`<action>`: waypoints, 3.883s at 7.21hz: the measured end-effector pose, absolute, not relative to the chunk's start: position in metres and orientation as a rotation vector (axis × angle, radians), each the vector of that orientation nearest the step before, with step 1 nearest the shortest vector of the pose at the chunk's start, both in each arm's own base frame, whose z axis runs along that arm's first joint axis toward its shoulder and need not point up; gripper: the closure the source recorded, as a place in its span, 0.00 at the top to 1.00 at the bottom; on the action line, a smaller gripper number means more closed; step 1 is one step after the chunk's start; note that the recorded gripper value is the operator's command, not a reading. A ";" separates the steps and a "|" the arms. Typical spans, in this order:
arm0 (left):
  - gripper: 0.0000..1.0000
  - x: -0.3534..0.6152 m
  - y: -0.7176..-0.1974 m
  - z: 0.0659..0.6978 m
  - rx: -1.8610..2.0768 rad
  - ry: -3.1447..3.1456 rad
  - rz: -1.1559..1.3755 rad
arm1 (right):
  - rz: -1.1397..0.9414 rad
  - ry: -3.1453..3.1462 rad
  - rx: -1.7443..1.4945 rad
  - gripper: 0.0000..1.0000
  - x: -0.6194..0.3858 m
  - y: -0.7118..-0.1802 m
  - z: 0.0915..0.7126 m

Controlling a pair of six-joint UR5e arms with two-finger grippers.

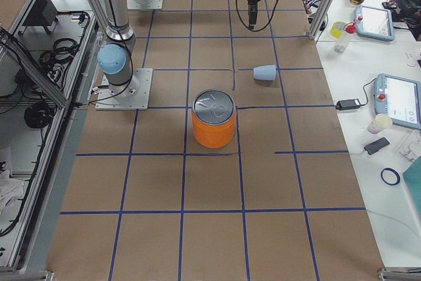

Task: Flip cup
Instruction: 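Move the right gripper above the upside-down pale blue cup, then lower the right gripper and grasp the pale blue cup, then carry the cup with the right gripper toward the table center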

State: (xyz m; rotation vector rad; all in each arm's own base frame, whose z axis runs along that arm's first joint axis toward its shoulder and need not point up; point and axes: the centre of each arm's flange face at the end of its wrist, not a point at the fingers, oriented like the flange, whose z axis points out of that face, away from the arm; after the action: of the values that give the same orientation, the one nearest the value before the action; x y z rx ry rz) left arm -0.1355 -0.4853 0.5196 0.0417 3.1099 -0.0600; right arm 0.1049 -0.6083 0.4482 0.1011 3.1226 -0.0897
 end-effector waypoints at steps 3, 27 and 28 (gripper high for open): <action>1.00 -0.135 -0.485 0.518 0.041 3.110 -0.058 | -0.122 3.124 0.109 1.00 0.098 -0.653 0.322; 1.00 -0.134 -0.484 0.520 0.056 3.106 -0.059 | -0.304 2.673 -1.537 0.68 0.335 -0.604 0.289; 1.00 -0.133 -0.484 0.520 0.057 3.106 -0.057 | -0.313 2.568 -1.731 0.68 0.343 -0.599 0.287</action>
State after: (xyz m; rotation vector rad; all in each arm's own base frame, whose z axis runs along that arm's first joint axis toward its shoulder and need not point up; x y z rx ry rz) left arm -0.1332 -0.4838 0.5199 0.0568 3.1057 -0.0575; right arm 0.3428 -0.5993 0.2866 -1.7309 2.5676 -0.3128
